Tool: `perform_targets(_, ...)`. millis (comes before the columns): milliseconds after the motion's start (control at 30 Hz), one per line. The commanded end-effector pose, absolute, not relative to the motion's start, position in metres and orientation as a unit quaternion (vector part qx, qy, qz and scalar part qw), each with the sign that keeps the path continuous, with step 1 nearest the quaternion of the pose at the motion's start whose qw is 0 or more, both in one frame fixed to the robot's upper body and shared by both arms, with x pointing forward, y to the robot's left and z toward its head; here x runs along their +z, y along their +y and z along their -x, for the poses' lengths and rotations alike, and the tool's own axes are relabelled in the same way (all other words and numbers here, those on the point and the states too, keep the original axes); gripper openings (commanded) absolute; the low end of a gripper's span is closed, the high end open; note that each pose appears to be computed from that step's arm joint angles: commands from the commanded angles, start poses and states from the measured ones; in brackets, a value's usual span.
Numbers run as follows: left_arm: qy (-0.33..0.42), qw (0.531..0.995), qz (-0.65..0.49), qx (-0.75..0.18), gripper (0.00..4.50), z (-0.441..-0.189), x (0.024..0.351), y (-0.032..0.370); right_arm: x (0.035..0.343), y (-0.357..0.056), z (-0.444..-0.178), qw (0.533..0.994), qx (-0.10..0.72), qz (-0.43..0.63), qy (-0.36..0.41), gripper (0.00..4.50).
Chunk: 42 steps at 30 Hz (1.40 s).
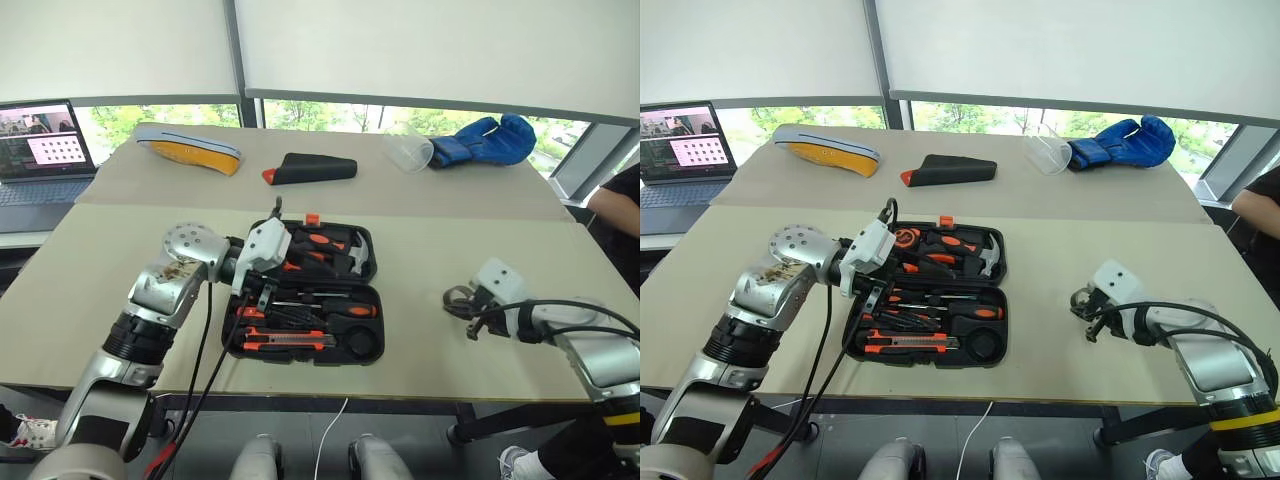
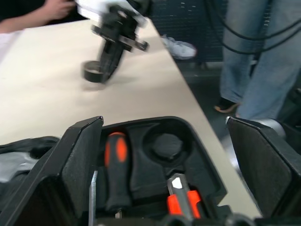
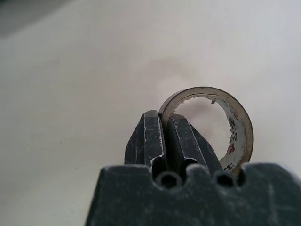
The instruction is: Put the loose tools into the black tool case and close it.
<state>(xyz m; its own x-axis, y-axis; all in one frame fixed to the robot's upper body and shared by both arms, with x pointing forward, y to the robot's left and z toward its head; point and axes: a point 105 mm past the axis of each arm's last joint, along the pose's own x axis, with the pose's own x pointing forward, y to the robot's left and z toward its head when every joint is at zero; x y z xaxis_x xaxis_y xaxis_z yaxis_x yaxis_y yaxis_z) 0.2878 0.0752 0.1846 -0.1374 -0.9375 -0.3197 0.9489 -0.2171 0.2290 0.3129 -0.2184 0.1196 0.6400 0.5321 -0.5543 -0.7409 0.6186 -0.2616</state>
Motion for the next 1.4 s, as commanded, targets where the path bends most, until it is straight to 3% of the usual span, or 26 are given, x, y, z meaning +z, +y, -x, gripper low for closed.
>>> perform_targets(33,0.012,0.608,-0.217,-0.764,4.50,-0.283,0.189,0.075,0.163,-0.151,-0.269,0.799,0.544,0.207,0.155,0.01)
perform_targets(133,0.025,0.598,-0.225,-0.769,4.50,-0.280,0.185,0.081,0.169,-0.117,-0.240,0.747,0.614,0.210,0.148,0.01)
perform_targets(300,0.045,0.595,-0.236,-0.767,4.50,-0.277,0.180,0.092,0.143,-0.084,-0.230,0.712,0.636,0.251,0.159,0.01)
perform_targets(533,0.063,0.599,-0.248,-0.759,4.50,-0.274,0.175,0.109,0.118,-0.087,-0.250,0.710,0.603,0.320,0.173,0.01)
perform_targets(767,0.061,0.608,-0.247,-0.752,4.50,-0.275,0.175,0.113,0.133,-0.085,-0.252,0.718,0.610,0.295,0.161,0.01)
perform_targets(800,0.061,0.608,-0.247,-0.752,4.50,-0.275,0.175,0.112,0.134,-0.083,-0.249,0.715,0.616,0.286,0.163,0.62)
perform_targets(967,0.059,0.616,-0.245,-0.747,4.50,-0.277,0.174,0.110,0.140,-0.075,-0.233,0.692,0.654,0.263,0.157,2.19)
perform_targets(1167,0.063,0.645,-0.246,-0.721,4.50,-0.287,0.173,0.112,0.163,-0.089,-0.247,0.735,0.615,0.250,0.137,4.21)
perform_targets(1267,0.066,0.702,-0.233,-0.670,4.50,-0.304,0.175,0.129,0.183,-0.114,-0.257,0.786,0.569,0.199,0.134,4.21)
perform_targets(1300,0.073,0.722,-0.227,-0.649,4.50,-0.309,0.174,0.138,0.187,-0.123,-0.259,0.802,0.554,0.181,0.132,3.99)
perform_targets(1400,0.102,0.786,-0.229,-0.566,3.76,-0.326,0.167,0.184,0.191,-0.157,-0.270,0.856,0.481,0.146,0.124,3.08)
